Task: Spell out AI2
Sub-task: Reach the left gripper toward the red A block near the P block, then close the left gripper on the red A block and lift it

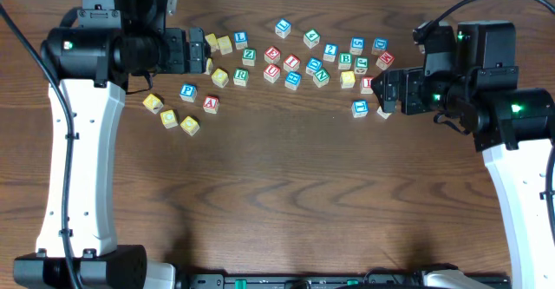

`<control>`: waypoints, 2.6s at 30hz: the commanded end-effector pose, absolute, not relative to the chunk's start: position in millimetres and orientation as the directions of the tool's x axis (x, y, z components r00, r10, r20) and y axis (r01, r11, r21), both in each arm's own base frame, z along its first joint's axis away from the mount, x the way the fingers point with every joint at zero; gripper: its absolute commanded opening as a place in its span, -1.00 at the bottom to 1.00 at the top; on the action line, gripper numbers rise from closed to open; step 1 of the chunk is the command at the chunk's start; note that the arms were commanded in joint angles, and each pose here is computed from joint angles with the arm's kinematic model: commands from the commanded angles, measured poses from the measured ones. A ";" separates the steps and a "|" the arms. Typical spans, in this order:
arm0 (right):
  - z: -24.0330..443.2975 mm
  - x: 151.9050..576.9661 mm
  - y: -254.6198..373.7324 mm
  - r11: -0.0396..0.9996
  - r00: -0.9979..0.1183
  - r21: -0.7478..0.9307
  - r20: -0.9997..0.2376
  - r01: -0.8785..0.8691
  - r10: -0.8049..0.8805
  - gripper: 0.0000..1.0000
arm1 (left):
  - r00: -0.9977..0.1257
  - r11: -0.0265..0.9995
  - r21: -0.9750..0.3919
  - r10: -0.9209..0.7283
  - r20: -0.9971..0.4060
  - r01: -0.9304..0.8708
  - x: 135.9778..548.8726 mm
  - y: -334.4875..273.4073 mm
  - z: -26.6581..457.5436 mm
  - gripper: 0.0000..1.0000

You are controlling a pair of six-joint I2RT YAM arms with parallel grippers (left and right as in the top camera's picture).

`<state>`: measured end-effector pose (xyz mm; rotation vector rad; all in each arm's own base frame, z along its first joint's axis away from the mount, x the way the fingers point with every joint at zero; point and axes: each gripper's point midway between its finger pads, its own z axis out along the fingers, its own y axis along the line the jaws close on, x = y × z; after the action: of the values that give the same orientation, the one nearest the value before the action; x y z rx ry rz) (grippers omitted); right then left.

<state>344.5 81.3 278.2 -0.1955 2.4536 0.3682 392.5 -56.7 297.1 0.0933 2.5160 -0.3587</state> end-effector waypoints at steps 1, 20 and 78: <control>285.3 344.1 82.6 0.945 -0.775 0.214 -0.630 -0.247 -0.059 0.99 | -0.831 0.949 -0.264 -0.005 -0.556 0.171 397.5 -68.5 292.6 0.68; 278.0 336.8 81.6 0.947 -0.800 0.219 -0.597 -0.237 -0.062 0.98 | -0.973 0.999 -0.022 -0.045 -0.227 -0.041 440.5 -57.2 129.5 0.34; 273.2 340.2 81.6 0.948 -0.807 0.218 -0.587 -0.233 -0.063 0.99 | -0.995 1.000 0.007 -0.008 -0.097 -0.009 423.8 -61.0 -1.9 -0.22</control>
<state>337.7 81.1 266.0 -0.1929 2.5173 0.3745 426.4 -62.4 3.5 -0.0231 3.0306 -0.0121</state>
